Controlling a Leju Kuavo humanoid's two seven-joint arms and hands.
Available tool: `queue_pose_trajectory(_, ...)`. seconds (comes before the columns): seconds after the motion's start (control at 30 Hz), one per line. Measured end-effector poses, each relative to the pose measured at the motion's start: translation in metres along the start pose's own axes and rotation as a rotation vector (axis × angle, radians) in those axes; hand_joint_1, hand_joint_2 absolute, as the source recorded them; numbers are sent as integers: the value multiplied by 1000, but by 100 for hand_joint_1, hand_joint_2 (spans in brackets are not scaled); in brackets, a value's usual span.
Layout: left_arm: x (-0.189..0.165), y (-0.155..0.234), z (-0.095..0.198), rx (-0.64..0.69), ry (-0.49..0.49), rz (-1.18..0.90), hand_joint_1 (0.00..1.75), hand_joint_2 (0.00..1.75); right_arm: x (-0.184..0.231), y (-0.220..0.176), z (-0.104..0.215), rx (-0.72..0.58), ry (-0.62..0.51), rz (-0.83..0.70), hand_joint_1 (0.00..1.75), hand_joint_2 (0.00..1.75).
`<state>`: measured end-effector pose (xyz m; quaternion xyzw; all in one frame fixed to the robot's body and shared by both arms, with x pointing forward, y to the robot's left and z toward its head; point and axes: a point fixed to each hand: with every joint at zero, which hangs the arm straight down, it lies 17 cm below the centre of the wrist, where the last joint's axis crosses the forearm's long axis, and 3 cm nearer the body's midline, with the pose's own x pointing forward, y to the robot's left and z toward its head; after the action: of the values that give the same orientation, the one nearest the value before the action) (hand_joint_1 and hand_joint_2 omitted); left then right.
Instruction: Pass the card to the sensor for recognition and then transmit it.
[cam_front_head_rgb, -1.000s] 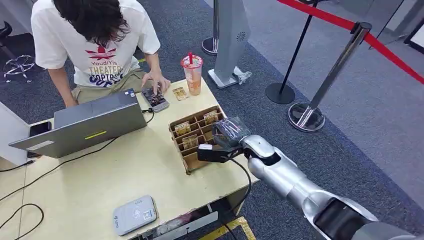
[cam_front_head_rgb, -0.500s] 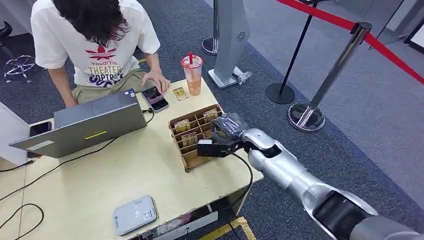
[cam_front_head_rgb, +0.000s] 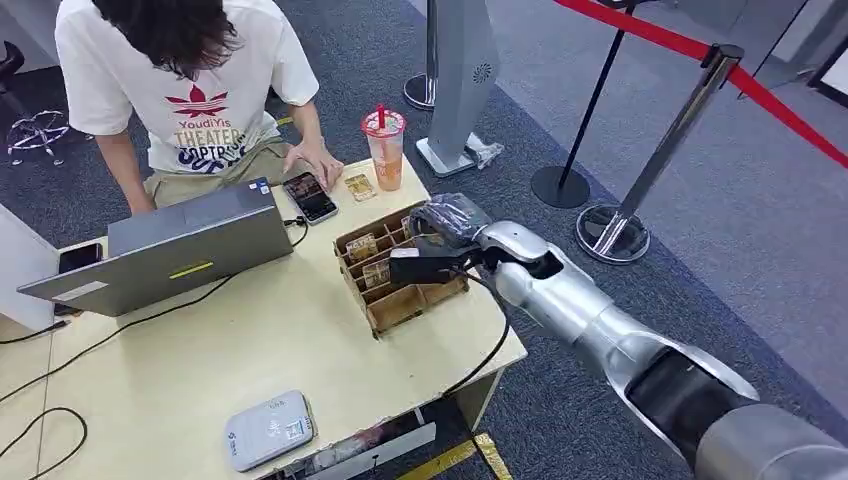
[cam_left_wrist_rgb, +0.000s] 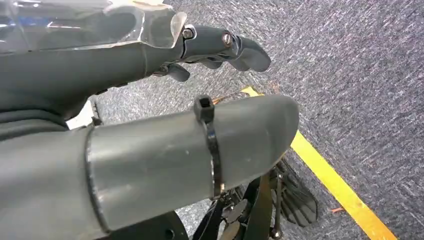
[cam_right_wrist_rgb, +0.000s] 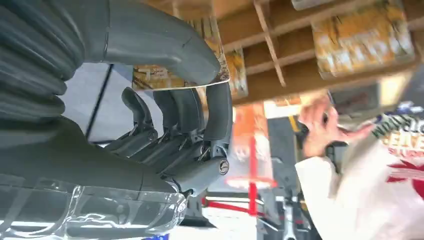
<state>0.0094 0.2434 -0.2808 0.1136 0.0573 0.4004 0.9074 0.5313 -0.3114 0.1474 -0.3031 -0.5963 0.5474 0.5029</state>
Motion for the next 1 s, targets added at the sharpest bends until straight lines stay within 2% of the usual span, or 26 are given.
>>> queue_pose_trajectory(0.3,0,0,0,0,-1,1,0,0,16,-57,-24,-26,-73,-24,147,175)
queue_pose_trajectory(0.47,1,0,0,-1,-2,1,0,0,17,-62,-25,-28,-79,-27,147,175)
queue_pose_trajectory(0.57,2,0,0,-1,-9,-1,0,0,21,-95,-32,-52,-100,-19,145,175)
queue_pose_trajectory(0.7,2,-1,0,-1,-11,-4,0,0,28,-112,-36,-76,-117,-8,152,175)
queue_pose_trajectory(0.73,3,-1,0,-1,-13,-6,0,0,32,-117,-38,-86,-126,-13,152,175)
queue_pose_trajectory(0.77,3,-1,0,-1,-15,-8,0,0,37,-123,-40,-97,-136,-15,161,175)
queue_pose_trajectory(1.0,9,-5,2,-8,-31,-27,0,0,75,-154,-59,-164,-198,-36,159,175)
